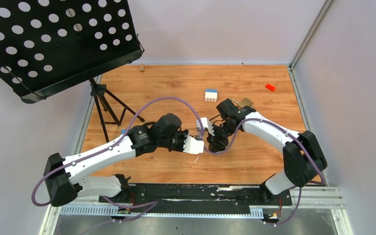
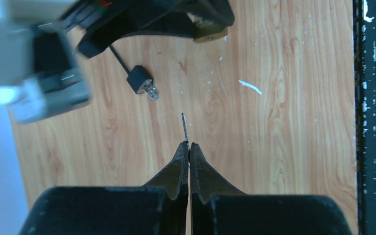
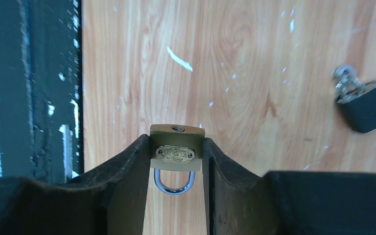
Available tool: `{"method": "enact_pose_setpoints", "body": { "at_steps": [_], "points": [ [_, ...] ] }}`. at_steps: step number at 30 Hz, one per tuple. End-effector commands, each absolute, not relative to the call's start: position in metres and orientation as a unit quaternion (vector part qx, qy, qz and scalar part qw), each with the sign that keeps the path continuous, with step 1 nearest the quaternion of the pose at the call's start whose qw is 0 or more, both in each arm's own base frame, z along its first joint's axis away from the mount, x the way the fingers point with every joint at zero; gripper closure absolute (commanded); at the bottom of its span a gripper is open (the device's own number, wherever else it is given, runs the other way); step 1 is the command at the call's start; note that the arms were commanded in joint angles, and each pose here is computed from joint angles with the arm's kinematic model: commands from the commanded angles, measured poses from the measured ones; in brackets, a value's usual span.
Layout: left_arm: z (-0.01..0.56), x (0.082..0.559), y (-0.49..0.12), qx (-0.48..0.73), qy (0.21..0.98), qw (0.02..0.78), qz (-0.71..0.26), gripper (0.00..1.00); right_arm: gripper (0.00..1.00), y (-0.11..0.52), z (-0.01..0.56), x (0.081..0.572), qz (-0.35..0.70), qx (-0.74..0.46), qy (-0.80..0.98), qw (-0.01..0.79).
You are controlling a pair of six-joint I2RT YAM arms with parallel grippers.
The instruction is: Unlock with the key
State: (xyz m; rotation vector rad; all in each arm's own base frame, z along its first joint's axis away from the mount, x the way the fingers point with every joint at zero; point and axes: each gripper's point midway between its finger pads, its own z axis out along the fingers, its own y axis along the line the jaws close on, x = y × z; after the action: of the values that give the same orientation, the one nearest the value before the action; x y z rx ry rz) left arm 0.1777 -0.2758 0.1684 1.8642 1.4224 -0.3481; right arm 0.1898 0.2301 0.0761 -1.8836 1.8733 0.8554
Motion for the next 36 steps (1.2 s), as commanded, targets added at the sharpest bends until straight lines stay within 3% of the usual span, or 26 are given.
{"method": "enact_pose_setpoints", "body": {
  "at_steps": [1, 14, 36],
  "points": [
    [0.182, 0.185, -0.285, 0.759, 0.513, 0.397, -0.048, 1.0, 1.0, 0.262, 0.137, 0.172, 0.419, -0.658, 0.593, 0.199],
    [0.175, 0.156, -0.318, 0.826, 0.402, 0.383, 0.102, 1.0, 1.0, 0.272, 0.156, 0.147, 0.513, -0.645, 0.537, 0.181],
    [0.176, 0.145, -0.326, 0.832, 0.388, 0.383, 0.104, 1.0, 1.0, 0.273, 0.156, 0.148, 0.519, -0.637, 0.542, 0.178]
  ]
}}
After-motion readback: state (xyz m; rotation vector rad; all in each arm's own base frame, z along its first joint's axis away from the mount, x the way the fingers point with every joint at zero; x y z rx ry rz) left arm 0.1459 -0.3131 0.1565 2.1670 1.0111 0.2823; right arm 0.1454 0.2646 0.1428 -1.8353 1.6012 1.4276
